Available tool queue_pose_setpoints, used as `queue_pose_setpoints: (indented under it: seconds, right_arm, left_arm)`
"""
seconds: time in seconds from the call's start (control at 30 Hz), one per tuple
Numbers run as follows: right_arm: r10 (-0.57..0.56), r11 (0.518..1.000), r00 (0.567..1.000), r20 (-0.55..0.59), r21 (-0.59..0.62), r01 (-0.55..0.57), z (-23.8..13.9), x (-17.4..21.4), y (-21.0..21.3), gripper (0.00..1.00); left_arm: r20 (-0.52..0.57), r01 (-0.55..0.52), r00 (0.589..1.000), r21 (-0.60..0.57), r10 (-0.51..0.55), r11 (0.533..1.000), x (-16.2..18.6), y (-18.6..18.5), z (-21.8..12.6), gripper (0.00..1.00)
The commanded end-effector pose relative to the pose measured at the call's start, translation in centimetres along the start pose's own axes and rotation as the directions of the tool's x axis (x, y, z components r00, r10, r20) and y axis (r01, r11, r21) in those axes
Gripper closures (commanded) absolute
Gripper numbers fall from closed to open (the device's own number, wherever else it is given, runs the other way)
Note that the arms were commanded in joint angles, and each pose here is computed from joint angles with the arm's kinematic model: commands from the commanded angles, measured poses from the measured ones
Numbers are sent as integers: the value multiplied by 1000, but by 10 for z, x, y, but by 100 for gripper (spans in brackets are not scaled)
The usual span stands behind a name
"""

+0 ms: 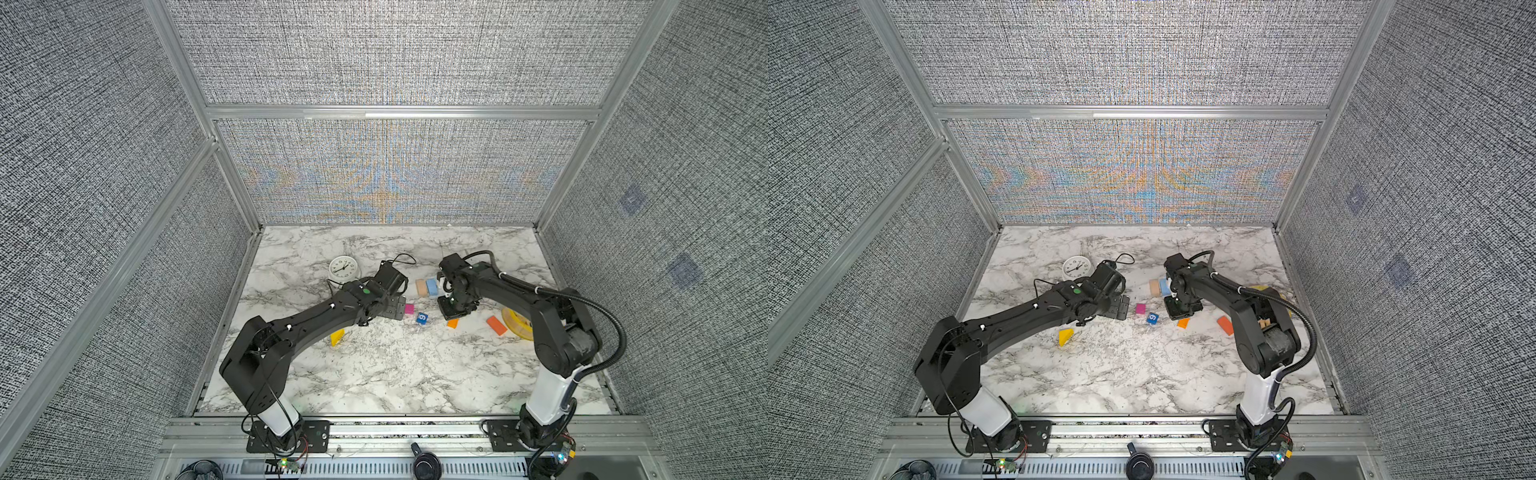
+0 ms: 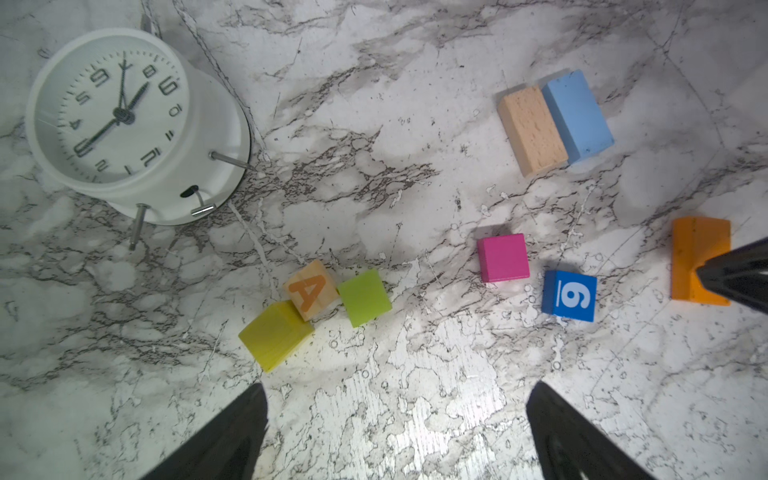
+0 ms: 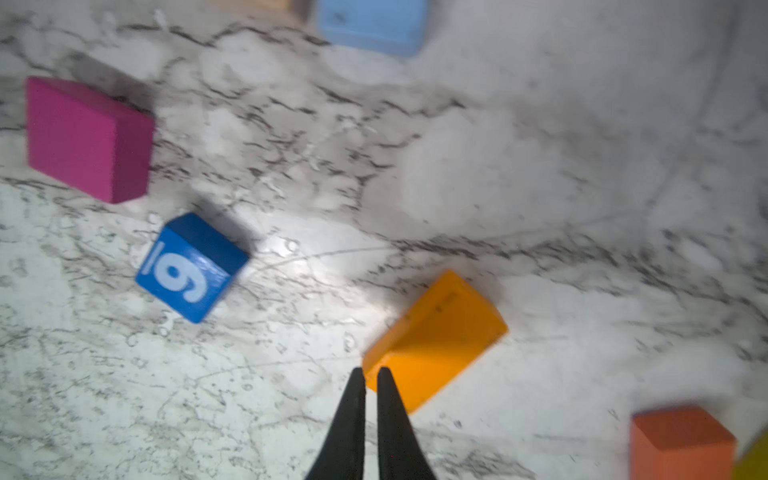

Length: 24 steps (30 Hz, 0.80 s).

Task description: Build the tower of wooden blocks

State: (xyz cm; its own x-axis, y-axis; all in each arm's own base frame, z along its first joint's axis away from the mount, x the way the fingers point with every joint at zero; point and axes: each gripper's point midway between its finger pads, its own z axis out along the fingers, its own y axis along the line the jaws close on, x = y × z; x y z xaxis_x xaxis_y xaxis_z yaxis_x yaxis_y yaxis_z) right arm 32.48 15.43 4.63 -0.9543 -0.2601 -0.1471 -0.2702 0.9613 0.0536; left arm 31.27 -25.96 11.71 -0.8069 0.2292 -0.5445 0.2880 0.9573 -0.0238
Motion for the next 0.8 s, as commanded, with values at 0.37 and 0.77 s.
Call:
queue_pose_setpoints:
  seconds: [0.37,0.77]
  right_arm:
    - [140,989,989,-47,-45,-142,18,32,-18,100]
    - [89,994,995,-37,-64,-91,23,8,6,99]
  left_arm:
    - [8,8,1000,-8,-8,1000,-2,1,3,1]
    - [10,9,1000,-25,-8,1000,1,6,1,1]
